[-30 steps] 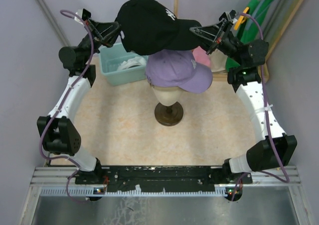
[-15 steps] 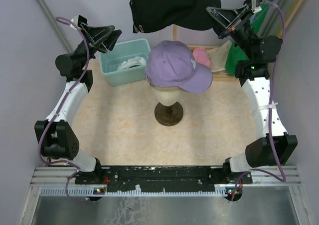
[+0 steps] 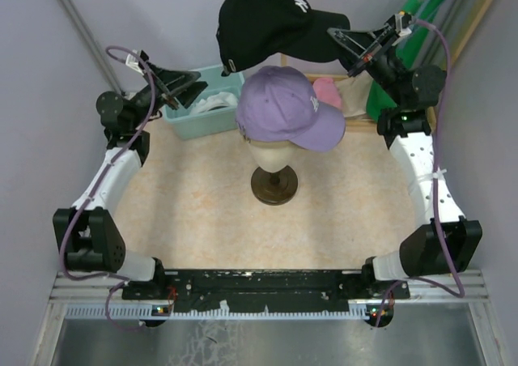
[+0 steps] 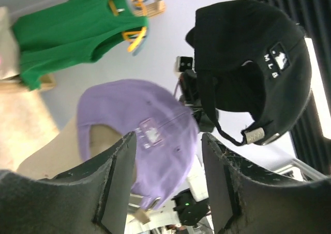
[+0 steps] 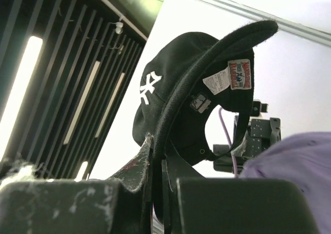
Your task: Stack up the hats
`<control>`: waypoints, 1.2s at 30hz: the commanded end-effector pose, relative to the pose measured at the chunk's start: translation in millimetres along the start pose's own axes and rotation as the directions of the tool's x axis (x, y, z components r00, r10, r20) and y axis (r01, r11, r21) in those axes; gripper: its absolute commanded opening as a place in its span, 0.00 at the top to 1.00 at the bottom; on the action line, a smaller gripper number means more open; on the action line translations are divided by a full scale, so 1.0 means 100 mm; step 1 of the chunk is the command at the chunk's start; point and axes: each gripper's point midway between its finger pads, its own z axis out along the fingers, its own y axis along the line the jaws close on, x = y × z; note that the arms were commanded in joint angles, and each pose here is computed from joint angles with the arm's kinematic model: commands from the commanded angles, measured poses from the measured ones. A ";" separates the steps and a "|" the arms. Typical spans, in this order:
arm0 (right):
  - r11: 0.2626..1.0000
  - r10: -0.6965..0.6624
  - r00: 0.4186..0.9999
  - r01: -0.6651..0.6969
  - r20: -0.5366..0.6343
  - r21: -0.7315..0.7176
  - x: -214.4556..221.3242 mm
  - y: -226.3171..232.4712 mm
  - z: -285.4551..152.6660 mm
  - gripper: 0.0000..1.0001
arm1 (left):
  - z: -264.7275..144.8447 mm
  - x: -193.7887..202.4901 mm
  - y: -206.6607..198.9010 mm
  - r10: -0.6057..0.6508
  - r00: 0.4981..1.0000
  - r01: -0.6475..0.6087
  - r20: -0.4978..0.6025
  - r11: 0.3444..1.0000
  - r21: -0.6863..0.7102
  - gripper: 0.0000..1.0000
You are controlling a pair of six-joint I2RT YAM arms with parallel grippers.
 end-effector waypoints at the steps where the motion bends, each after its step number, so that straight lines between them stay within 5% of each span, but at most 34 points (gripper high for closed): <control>1: 1.000 -0.007 0.999 0.007 -0.039 0.002 0.21 0.13 -0.12 1.00 | -0.14 0.15 0.28 0.186 0.980 -0.197 -0.074 0.965 -0.173 0.38; 10: 0.989 0.054 0.997 -0.046 -0.053 0.143 0.34 -0.24 -0.31 1.00 | -0.26 0.20 0.64 0.153 0.986 -0.166 -0.073 0.959 -0.229 0.38; 27: 0.951 0.034 0.998 -0.015 -0.054 0.309 0.48 -0.62 -0.57 1.00 | -0.23 0.21 0.72 0.147 0.985 -0.164 -0.090 0.962 -0.220 0.38; 36: 0.944 0.040 0.999 -0.025 -0.037 0.328 0.55 -0.70 -0.74 1.00 | -0.10 0.53 0.82 0.073 0.976 -0.116 -0.203 0.970 -0.213 0.38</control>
